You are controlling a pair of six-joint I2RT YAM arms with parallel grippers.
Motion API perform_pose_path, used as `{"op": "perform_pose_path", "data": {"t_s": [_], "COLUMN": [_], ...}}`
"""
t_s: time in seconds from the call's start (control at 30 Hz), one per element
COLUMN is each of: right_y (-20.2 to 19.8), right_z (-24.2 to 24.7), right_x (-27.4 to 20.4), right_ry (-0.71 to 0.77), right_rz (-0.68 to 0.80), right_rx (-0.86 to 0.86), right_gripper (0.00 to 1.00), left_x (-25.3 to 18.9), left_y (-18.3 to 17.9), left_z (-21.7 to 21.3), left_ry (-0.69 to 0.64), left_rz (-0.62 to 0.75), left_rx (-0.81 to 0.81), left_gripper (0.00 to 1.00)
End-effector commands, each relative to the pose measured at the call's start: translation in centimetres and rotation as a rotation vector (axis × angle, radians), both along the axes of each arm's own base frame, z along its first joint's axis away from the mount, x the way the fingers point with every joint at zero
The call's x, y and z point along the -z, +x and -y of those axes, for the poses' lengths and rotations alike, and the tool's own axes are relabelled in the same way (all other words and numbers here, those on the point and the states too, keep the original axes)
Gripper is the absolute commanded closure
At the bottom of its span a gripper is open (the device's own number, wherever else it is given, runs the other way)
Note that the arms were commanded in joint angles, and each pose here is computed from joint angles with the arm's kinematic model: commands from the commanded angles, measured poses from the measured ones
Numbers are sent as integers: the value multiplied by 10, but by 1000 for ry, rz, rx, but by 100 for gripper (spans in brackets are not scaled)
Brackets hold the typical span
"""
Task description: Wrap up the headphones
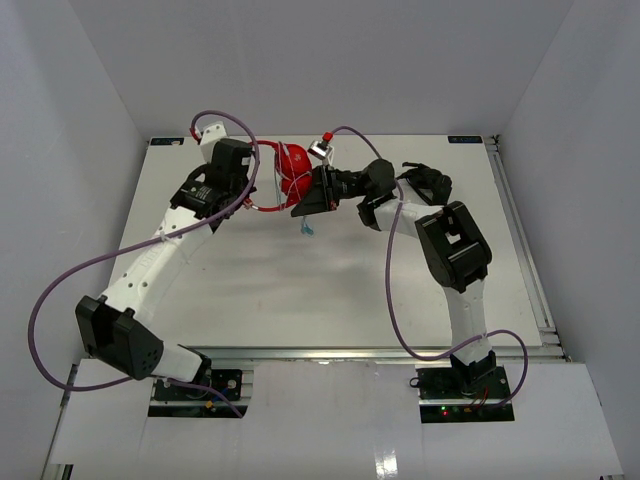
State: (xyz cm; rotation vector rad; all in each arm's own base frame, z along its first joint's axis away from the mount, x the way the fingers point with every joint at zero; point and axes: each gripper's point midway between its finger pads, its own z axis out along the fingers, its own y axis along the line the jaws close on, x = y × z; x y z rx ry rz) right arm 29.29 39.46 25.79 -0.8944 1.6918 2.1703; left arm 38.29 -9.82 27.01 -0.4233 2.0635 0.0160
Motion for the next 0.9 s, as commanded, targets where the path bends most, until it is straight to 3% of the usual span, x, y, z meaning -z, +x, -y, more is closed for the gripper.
{"op": "perform_pose_path", "data": {"t_s": [0.0, 0.27, 0.5, 0.87], "right_y": [-24, -28, -33, -33], "right_z": [10, 8, 10, 8], "right_x": [-36, -31, -27, -20], "right_ry": [272, 280, 286, 307], "right_rz": [424, 405, 406, 389], "right_rx": [27, 36, 41, 32], "right_gripper": [88, 91, 89, 89], "left_x": [-52, -71, -87, -88], "left_y": [3, -8, -20, -26], "left_z": [-1, -4, -13, -9], "left_ry": [-218, -352, -406, -453], "left_rz": [197, 274, 352, 360], "left_rx": [-106, -149, -176, -152], "left_gripper": [100, 100, 100, 100]}}
